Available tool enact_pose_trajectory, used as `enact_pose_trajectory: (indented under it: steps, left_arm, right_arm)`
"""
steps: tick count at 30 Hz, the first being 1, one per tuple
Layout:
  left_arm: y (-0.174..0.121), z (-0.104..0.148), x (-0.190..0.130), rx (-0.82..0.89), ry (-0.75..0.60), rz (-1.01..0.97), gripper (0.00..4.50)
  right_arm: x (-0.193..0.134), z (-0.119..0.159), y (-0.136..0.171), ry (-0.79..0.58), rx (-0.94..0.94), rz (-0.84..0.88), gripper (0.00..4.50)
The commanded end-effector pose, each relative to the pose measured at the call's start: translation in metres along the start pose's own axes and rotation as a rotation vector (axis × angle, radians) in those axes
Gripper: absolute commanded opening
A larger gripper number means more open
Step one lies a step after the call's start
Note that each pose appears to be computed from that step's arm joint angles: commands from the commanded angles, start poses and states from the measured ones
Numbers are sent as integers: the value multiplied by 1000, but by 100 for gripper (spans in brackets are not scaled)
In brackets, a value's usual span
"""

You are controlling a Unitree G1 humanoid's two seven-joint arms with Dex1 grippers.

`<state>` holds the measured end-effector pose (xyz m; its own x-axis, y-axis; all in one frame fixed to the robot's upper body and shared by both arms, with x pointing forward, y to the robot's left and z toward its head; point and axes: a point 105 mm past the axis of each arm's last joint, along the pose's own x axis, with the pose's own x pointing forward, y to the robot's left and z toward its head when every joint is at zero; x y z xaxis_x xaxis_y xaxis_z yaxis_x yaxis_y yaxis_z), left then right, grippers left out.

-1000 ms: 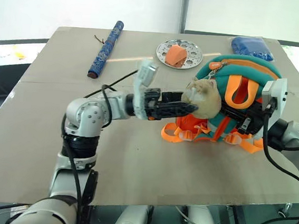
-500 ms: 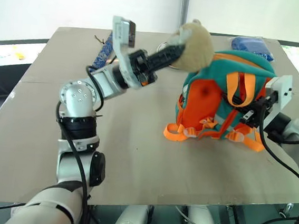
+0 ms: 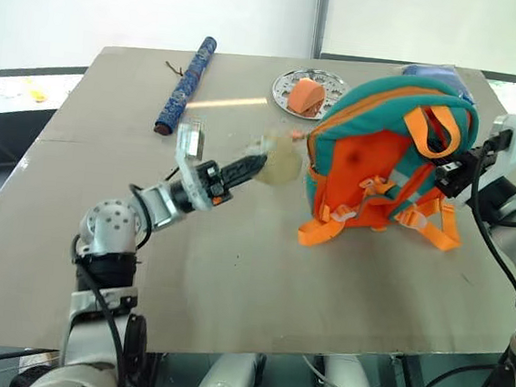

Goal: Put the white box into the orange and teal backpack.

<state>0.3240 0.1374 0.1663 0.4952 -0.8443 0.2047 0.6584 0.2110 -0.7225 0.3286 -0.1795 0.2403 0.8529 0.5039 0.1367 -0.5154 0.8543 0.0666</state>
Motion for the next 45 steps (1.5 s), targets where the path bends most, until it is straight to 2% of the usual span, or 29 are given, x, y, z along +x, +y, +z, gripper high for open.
enact_pose_trajectory:
  steps: [1, 8, 12, 13, 15, 19, 21, 22, 23, 29, 30, 33, 36, 45]
  left_arm:
    - [23, -3, -24, 50, -3, 166, 14]
    - [51, -60, -22, 42, 181, 302, 14]
    - [72, -82, -25, 81, 250, 407, 14]
    - [73, -84, -22, 122, 256, 401, 14]
    - [57, -70, -4, 162, 159, 294, 14]
    - [32, -47, 8, 373, 98, 169, 13]
    - [30, -36, 8, 434, 74, 161, 13]
    - [28, -32, 8, 472, 75, 156, 13]
    - [27, -28, 7, 503, 76, 149, 13]
    - [12, -22, -5, 673, 161, 98, 303]
    - [9, -21, -7, 702, 171, 96, 352]
    - [2, -17, -16, 774, 177, 115, 445]
    - [-3, -19, -28, 838, 183, 139, 445]
    - [6, -47, -116, 873, 278, 384, 445]
  right_arm:
    - [-17, 35, -43, -124, -35, -221, 0]
    - [-15, 53, -51, -187, -34, -279, 0]
    - [-17, 63, -52, -218, -43, -294, 0]
    - [-18, 60, -49, -209, -50, -288, 0]
    - [-20, 46, -39, -145, -98, -250, 0]
    - [-28, 4, -20, 22, -195, -169, 0]
    - [-34, -12, -15, 68, -226, -150, 77]
    - [-38, -19, -13, 92, -241, -141, 99]
    - [-42, -26, -11, 119, -254, -132, 160]
    - [-75, -38, -4, 233, -330, -86, 447]
    - [-84, -38, -2, 259, -331, -72, 450]
    - [-106, -43, 2, 332, -317, -44, 450]
    - [-124, -48, 6, 389, -289, -22, 450]
    - [-175, -69, 2, 545, -280, -11, 450]
